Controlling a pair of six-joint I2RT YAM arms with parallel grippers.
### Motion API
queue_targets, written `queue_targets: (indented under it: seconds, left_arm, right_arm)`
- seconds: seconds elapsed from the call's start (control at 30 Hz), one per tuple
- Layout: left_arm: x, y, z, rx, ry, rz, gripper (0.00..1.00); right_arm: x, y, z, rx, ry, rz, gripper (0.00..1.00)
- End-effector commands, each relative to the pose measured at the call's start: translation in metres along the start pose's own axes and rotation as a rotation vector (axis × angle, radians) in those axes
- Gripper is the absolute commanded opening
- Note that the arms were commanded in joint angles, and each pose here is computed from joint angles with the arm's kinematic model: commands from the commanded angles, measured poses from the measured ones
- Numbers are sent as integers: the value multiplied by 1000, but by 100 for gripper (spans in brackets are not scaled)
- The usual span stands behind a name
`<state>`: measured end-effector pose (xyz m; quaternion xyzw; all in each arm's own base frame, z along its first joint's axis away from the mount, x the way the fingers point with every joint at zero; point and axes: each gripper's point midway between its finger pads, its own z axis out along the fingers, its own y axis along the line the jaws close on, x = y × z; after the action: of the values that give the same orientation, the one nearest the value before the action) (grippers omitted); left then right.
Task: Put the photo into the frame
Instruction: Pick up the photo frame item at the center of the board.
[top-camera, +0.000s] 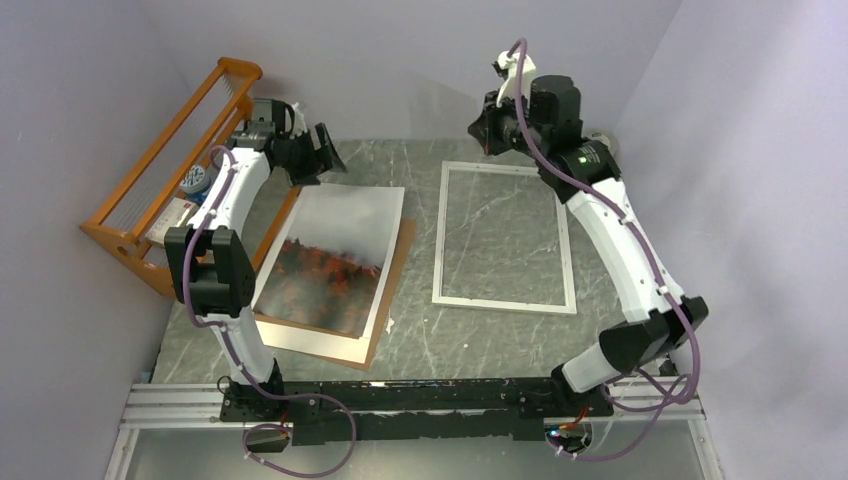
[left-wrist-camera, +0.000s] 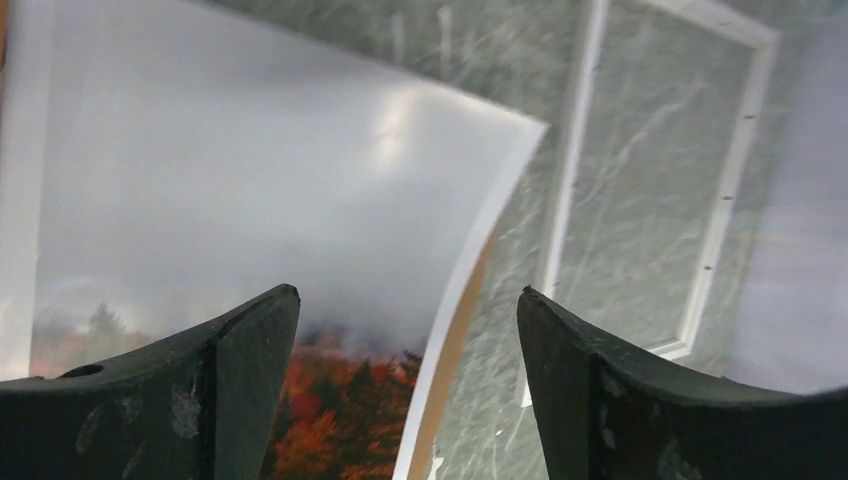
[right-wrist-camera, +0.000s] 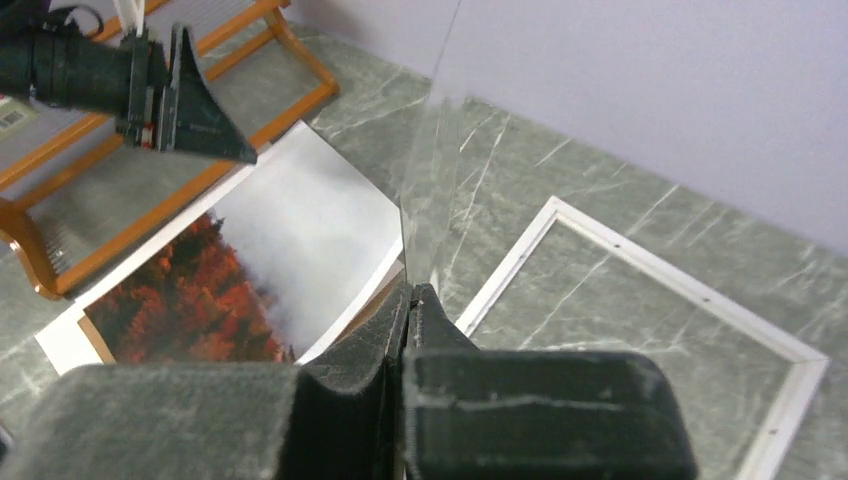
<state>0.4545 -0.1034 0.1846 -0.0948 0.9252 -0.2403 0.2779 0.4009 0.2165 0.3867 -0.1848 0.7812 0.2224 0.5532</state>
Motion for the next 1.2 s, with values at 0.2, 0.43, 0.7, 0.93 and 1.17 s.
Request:
queue_targets:
  seconds: [0.2, 0.43, 0.7, 0.93, 1.17]
  left_arm:
    - [-66, -95, -54, 383, -217, 240, 88]
    - [-62, -146, -110, 640, -331, 444, 93]
    - [-31, -168, -160, 785, -402, 567, 94]
    - [2, -162, -166, 812, -318, 556, 94]
    - [4, -161, -186, 797, -378, 593, 94]
  right_arm:
    - [-76, 43, -99, -153, -265, -292, 0]
    - [-105, 76, -143, -278, -391, -328, 0]
    - [-123, 96, -169, -352, -474, -345, 0]
    - [-130, 118, -194, -463, -514, -370, 0]
    - [-137, 131, -208, -523, -549, -366, 0]
